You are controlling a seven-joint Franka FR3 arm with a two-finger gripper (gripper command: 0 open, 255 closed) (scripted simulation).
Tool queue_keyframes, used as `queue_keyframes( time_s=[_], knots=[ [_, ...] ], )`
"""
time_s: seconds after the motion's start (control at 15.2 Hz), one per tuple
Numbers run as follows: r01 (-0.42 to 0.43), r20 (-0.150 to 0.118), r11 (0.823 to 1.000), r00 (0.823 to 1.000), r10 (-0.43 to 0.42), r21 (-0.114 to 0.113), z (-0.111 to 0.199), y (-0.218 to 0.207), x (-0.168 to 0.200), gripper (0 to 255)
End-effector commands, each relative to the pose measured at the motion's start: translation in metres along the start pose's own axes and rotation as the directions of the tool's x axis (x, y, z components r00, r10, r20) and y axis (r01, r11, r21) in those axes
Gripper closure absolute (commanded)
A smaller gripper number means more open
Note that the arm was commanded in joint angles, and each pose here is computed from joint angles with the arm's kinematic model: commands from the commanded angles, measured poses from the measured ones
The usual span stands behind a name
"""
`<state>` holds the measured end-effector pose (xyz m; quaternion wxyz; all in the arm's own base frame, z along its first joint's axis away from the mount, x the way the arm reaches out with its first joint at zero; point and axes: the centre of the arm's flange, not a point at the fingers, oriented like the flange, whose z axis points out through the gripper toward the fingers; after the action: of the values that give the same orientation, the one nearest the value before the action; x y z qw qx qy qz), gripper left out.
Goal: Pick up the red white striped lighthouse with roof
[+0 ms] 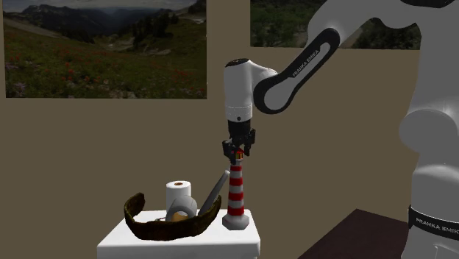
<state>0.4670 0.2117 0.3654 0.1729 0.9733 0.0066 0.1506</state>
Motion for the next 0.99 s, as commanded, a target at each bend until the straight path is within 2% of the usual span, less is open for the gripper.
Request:
queue_keyframes(
  time_s=[0.0,0.46,0.92],
  knots=[
    [0.0,0.001,1.0,1.0,0.0,0.0,0.001,0.0,0.0,255],
    [0.0,0.002,1.0,1.0,0.0,-0.001,0.001,0.0,0.0,255],
    [0.0,0.002,1.0,1.0,0.0,-0.001,-0.032,0.013,0.011,255]
  ],
)
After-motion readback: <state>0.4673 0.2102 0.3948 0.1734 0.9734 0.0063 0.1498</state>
